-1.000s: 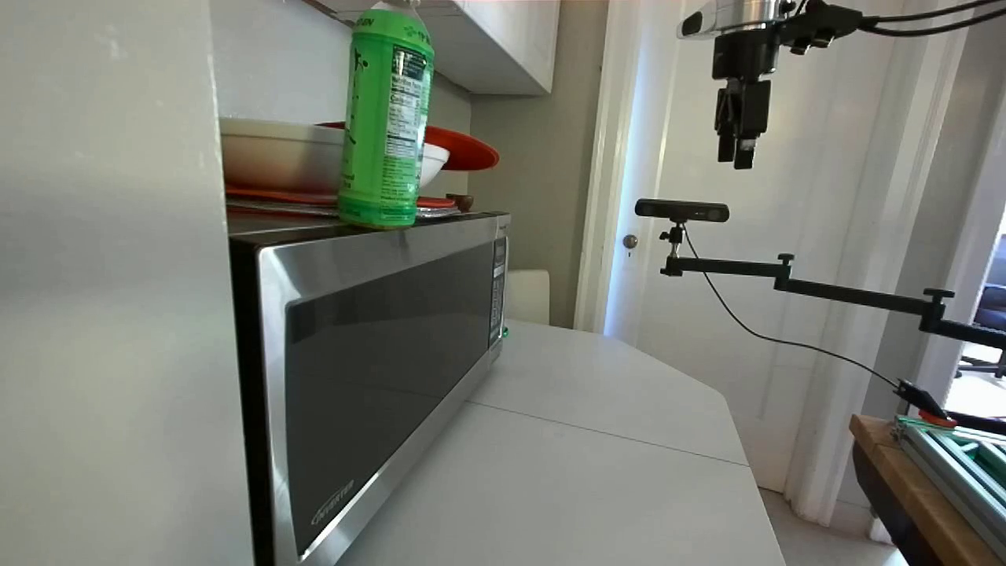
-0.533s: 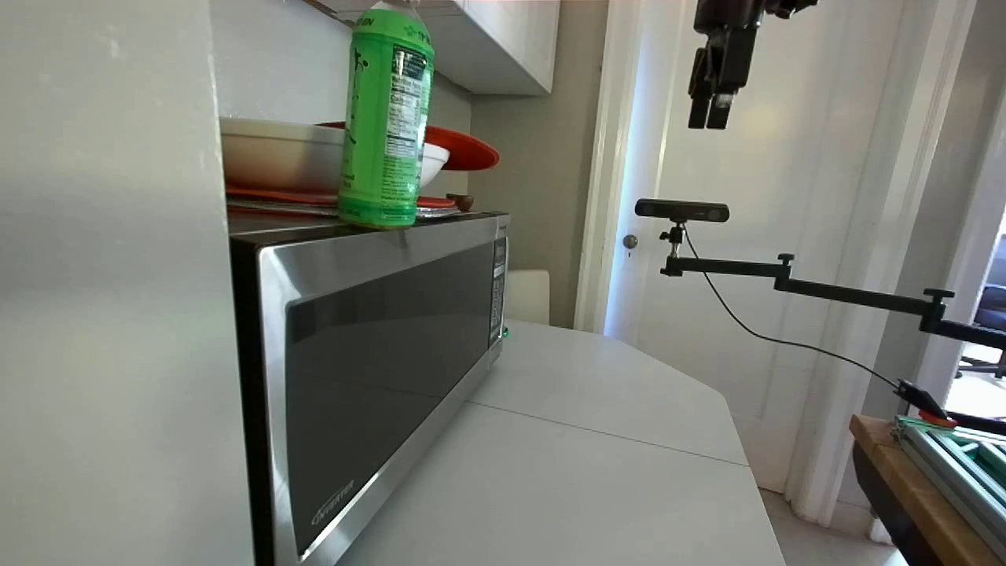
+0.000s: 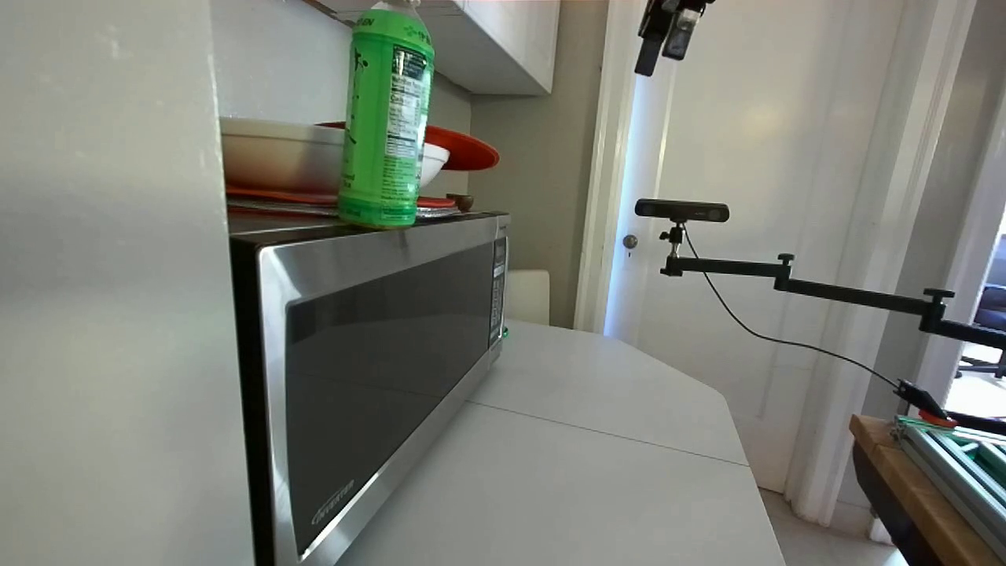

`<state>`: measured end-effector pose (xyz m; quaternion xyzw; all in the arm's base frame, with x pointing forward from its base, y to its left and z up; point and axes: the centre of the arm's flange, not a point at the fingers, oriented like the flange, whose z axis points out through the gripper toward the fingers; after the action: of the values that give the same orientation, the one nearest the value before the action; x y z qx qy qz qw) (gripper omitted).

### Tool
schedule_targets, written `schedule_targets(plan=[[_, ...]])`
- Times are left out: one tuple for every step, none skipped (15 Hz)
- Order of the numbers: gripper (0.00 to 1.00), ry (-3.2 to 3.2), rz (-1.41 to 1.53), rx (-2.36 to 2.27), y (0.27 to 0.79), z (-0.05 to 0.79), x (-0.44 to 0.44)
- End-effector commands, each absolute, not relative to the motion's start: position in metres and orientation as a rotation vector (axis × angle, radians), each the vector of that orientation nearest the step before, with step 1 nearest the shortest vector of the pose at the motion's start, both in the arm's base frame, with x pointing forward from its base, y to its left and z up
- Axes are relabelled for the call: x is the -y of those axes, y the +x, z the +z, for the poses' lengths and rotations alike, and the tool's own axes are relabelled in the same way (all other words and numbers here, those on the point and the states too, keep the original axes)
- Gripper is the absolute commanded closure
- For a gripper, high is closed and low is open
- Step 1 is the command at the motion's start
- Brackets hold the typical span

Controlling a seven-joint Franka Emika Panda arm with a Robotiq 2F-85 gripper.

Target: Put the green bottle on the counter.

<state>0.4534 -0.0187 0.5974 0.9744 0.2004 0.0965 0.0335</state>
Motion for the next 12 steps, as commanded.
schedule_targets(plan=[[0.0,2.997,0.299,-0.613,0.46,0.596,0.018],[0.0,2.997,0.295,-0.608,0.466,0.593,0.018],[0.0,2.998,0.288,-0.605,0.47,0.591,0.018],[0.0,2.998,0.286,-0.604,0.472,0.591,0.018],[0.0,2.998,0.289,-0.603,0.472,0.592,0.018],[0.0,2.997,0.291,-0.603,0.472,0.593,0.018],[0.0,2.997,0.292,-0.602,0.472,0.593,0.018],[0.0,3.001,0.321,-0.619,0.476,0.595,0.016],[0.0,3.02,0.35,-0.688,0.48,0.598,0.011],[0.0,2.996,0.39,-0.738,0.488,0.603,0.001],[0.0,2.987,0.429,-0.798,0.494,0.608,-0.01],[0.0,2.968,0.463,-0.855,0.5,0.614,-0.022]])
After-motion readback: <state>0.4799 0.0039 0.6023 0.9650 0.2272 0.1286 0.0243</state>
